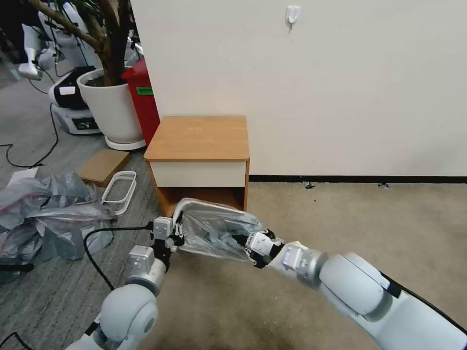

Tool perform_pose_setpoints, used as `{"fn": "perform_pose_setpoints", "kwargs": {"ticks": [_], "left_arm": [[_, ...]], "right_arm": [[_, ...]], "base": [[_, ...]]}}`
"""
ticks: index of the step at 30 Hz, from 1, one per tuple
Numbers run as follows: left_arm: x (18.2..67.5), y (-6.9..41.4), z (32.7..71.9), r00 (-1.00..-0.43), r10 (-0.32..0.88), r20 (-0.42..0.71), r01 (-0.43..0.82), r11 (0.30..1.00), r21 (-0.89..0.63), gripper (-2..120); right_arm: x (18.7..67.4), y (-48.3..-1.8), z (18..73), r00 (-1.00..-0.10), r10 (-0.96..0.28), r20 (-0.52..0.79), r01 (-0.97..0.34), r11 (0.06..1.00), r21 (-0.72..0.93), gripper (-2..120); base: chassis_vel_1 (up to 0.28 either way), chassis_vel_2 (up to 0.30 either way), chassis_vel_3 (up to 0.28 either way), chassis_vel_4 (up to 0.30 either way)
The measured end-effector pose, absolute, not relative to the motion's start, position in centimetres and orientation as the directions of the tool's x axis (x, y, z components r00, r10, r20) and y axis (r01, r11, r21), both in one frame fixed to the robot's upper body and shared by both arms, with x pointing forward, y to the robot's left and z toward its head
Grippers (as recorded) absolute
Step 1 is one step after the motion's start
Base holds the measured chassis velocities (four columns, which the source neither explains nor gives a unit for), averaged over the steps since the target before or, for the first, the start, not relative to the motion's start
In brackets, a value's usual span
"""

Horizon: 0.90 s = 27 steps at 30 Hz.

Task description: Pick up the garbage bag from the table and place it over the trash can.

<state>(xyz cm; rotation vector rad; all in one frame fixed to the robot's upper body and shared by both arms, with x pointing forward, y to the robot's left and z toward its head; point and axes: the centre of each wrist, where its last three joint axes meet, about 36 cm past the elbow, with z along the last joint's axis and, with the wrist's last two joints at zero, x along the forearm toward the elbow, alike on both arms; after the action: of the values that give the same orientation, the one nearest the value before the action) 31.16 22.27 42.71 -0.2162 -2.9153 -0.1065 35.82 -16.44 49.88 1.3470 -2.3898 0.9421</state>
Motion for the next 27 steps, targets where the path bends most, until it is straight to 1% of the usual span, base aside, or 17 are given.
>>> {"fn": "perform_pose_setpoints", "kwargs": {"ticks": [3, 9, 17, 27], "left_arm": [[31.0, 22.1, 42.5, -0.965, 0.143, 0.221, 0.16, 0.985, 0.061, 3], [30.9, 21.6, 42.1, -0.962, 0.15, 0.227, 0.168, 0.984, 0.061, 3], [31.1, 21.5, 41.9, -0.962, 0.155, 0.226, 0.173, 0.983, 0.064, 3], [31.1, 21.1, 41.7, -0.961, 0.158, 0.228, 0.175, 0.983, 0.054, 3]], "right_arm": [[36.3, -15.6, 50.2, -0.539, -0.654, 0.531, -0.839, 0.359, -0.408, 0], [37.4, -14.1, 50.1, -0.535, -0.629, 0.565, -0.841, 0.334, -0.425, 0], [39.3, -12.3, 47.9, -0.521, -0.597, 0.61, -0.85, 0.294, -0.437, 0], [41.7, -11.4, 45.4, -0.512, -0.553, 0.658, -0.858, 0.283, -0.43, 0]], "base": [[0.0, 0.0, 0.0, 0.0], [0.0, 0.0, 0.0, 0.0], [0.0, 0.0, 0.0, 0.0], [0.0, 0.0, 0.0, 0.0]]}}
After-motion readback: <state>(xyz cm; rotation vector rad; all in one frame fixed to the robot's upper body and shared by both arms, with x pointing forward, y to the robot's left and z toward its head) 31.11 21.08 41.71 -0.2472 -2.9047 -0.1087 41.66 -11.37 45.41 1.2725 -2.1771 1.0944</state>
